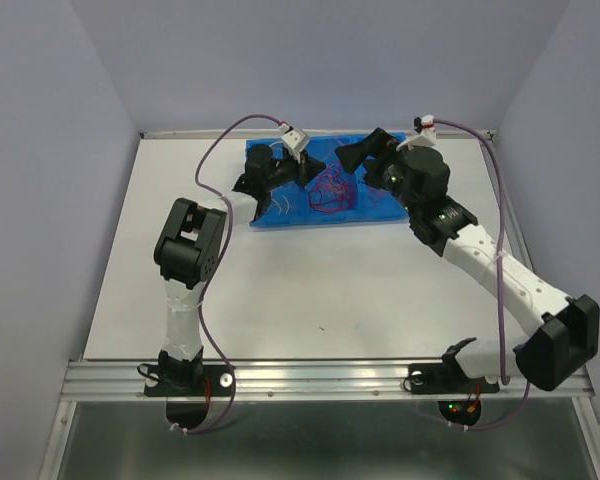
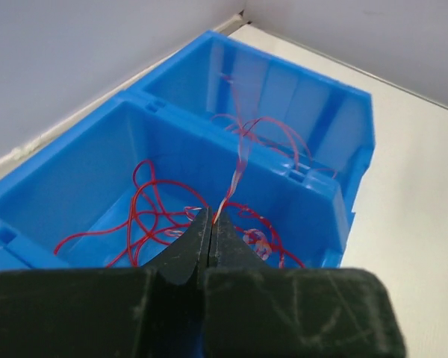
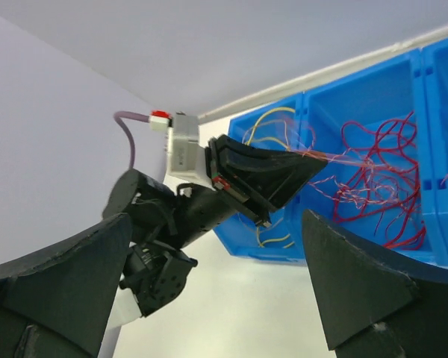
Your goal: Untangle the cables
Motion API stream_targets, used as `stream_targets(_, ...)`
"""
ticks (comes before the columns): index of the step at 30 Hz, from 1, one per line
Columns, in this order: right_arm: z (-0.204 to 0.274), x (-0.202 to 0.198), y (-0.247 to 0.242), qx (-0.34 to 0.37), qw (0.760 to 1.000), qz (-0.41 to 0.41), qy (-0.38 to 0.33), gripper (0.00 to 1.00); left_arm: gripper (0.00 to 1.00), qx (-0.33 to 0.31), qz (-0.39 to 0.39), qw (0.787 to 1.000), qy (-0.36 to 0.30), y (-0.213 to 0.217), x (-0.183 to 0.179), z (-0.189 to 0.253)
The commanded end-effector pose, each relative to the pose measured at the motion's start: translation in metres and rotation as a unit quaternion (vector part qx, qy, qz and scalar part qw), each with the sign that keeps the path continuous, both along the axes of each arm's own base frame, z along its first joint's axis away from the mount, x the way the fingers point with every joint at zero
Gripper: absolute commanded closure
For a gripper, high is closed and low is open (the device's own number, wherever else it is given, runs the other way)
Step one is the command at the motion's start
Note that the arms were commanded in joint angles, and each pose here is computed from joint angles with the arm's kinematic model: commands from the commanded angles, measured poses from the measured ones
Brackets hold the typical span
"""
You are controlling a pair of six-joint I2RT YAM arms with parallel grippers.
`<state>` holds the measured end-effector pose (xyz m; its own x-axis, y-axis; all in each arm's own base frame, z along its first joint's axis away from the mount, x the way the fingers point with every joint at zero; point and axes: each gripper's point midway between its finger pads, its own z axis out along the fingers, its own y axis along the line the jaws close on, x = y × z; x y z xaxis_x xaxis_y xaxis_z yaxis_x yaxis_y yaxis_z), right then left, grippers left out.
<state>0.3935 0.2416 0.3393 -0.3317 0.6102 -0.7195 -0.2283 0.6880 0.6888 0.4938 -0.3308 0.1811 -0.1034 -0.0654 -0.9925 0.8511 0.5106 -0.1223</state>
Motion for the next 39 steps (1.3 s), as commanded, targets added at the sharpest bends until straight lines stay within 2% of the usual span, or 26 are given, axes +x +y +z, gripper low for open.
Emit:
stream_targets(1, 0.040, -0.018, -0.033, 0.008, 0.997, -0.053, -0.063, 0.00, 1.00, 0.002, 0.020, 1.000, -0.018, 0.002, 0.015, 0.020)
stream_targets(12, 0.037, -0.042, -0.066, -0.006, 0.992, -0.092, -0.081, 0.00, 1.00, 0.033, 0.047, 0.997, -0.042, 0.006, 0.016, 0.014)
stream_targets(17, 0.028, -0.047, -0.074, -0.012, 0.991, -0.106, -0.077, 0.00, 0.87, 0.039, 0.066, 0.996, -0.044, 0.009, 0.018, 0.010)
stream_targets(18, 0.024, -0.046, -0.075, -0.019, 0.991, -0.106, -0.076, 0.00, 0.77, 0.040, 0.065, 0.996, -0.043, 0.008, 0.018, 0.009)
stream_targets(21, 0.016, -0.043, -0.076, -0.030, 0.991, -0.113, -0.070, 0.00, 0.56, 0.043, 0.069, 0.996, -0.038, 0.009, 0.021, 0.004)
stream_targets(24, 0.013, -0.043, -0.078, -0.035, 0.990, -0.117, -0.069, 0.00, 0.47, 0.046, 0.078, 0.995, -0.043, 0.012, 0.022, 0.006)
stream_targets(29, 0.011, -0.045, -0.083, -0.041, 0.989, -0.125, -0.070, 0.00, 0.43, 0.043, 0.082, 0.994, -0.061, 0.016, 0.017, 0.021)
stream_targets(32, 0.009, -0.046, -0.084, -0.042, 0.989, -0.127, -0.069, 0.00, 0.36, 0.042, 0.084, 0.993, -0.070, 0.018, 0.015, 0.028)
stream_targets(39, -0.004, -0.038, -0.079, -0.072, 0.988, -0.120, -0.060, 0.00, 0.35, 0.040, 0.089, 0.992, -0.075, 0.022, 0.011, 0.037)
